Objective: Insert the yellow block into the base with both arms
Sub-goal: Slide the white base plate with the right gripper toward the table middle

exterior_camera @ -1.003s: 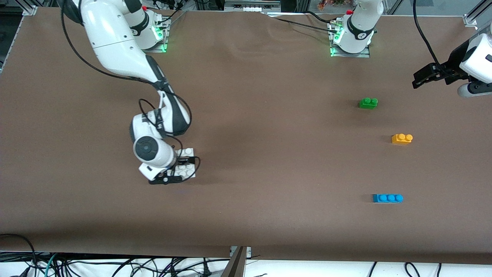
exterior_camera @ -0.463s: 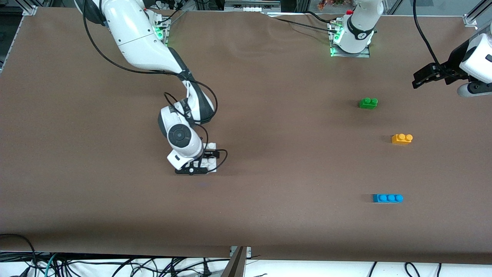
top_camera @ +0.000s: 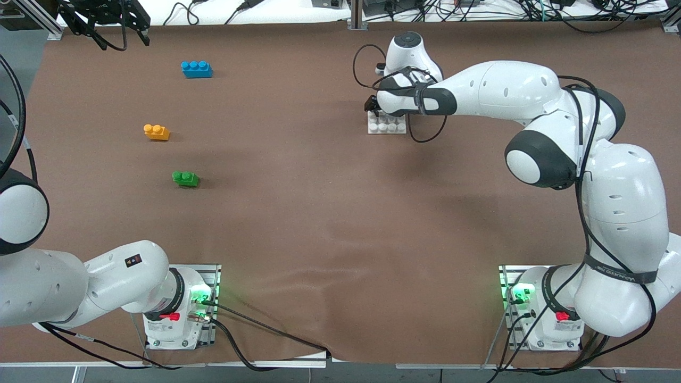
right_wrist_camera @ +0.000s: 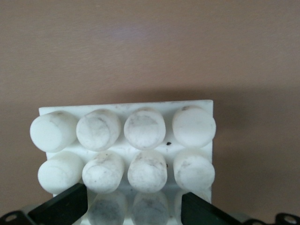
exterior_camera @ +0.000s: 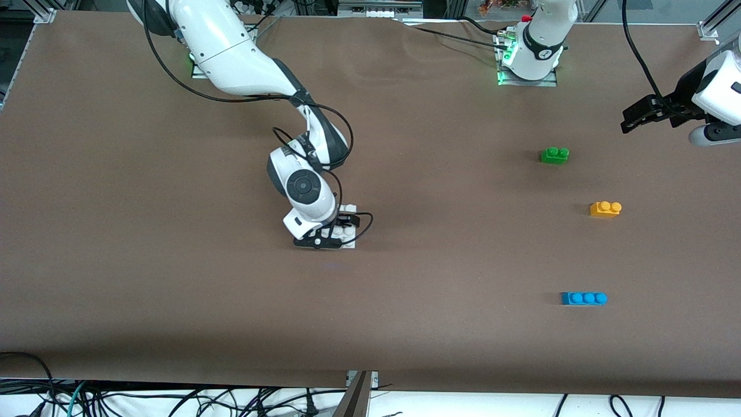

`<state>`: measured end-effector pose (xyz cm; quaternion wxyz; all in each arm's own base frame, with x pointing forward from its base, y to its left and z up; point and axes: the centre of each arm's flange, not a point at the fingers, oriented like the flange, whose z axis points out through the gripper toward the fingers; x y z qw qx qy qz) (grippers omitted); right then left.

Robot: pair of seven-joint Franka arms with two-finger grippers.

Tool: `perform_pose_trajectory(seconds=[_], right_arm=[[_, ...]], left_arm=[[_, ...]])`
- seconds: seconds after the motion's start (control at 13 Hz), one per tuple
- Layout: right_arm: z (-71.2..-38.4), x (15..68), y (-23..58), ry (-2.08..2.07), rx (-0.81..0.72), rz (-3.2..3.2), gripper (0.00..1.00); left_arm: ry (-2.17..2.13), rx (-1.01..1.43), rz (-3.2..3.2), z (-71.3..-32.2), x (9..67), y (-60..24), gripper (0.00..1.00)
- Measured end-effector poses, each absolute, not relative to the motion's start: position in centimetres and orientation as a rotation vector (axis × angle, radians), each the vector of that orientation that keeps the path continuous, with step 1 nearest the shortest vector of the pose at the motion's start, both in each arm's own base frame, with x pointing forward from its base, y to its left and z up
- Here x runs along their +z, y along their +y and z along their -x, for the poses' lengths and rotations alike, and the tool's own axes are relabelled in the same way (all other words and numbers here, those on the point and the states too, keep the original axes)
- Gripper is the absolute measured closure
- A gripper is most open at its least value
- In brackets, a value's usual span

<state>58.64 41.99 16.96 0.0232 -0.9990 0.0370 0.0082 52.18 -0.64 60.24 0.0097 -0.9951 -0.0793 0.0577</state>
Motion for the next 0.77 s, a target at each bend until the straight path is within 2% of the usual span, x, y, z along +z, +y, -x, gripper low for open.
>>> perform_pose_trajectory(seconds=[0.77], right_arm=[[-51.7, 17.3, 51.7, 0.096, -0.055, 3.036, 0.00]], left_arm=[[-0.248, 0.180, 3.107, -52.2, 60.2, -0.6, 0.00]])
